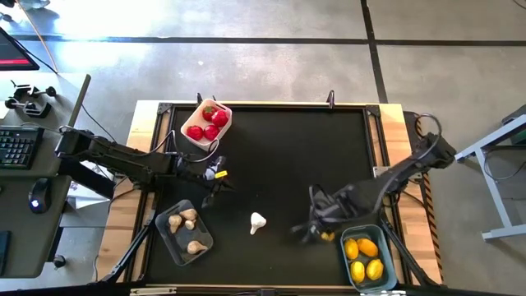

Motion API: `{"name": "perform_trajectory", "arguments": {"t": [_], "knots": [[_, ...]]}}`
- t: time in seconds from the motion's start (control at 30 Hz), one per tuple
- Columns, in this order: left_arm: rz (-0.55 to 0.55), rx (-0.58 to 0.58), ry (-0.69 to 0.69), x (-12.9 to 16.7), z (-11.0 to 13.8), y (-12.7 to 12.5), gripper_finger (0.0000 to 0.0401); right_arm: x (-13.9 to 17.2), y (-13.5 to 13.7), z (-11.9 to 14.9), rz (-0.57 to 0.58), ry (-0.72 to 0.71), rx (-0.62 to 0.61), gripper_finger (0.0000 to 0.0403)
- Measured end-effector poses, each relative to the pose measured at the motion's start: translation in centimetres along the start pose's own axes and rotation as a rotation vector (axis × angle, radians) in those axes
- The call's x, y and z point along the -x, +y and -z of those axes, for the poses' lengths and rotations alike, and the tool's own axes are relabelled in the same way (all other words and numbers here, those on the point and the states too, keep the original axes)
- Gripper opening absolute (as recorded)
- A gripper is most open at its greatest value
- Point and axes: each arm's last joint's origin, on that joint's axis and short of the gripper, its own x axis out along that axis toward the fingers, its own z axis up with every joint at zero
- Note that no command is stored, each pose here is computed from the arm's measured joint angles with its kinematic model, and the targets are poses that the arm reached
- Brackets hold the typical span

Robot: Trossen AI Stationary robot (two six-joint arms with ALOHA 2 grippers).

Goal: Sort produce into baskets
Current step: Put the yellow lemon into the blue bin

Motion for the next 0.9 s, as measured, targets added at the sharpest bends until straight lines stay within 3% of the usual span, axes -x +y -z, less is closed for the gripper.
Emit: {"name": "perform_trajectory", "arguments": {"t": [0.17, 0.33, 0.43, 0.53, 0.73, 0.9], "knots": [[0.010, -0.020, -0.018, 0.0, -0.2, -0.2, 0.0007, 2.4, 1.9, 5.4, 0.002, 0.139, -0.088, 0.0114], [-0.010, -0.041, -0.023, 0.0, -0.2, -0.1, 0.0007, 2.1, 1.2, 11.1, 0.122, 0.225, -0.251, 0.0115], [-0.012, -0.043, -0.027, 0.0, -0.3, -0.1, 0.0007, 1.2, 0.0, 13.2, 0.215, 0.228, -0.319, 0.0116], [-0.012, -0.051, -0.026, 0.0, -0.3, -0.1, 0.0007, 0.1, -1.1, 14.2, 0.281, 0.205, -0.359, 0.0117], [-0.018, -0.051, -0.026, 0.0, -0.3, -0.1, 0.0007, -2.2, -2.4, 14.6, 0.285, 0.202, -0.264, 0.0118], [-0.029, -0.055, -0.034, 0.0, -0.3, -0.1, 0.0007, -4.3, -2.9, 14.4, 0.214, 0.201, -0.184, 0.0118]]}}
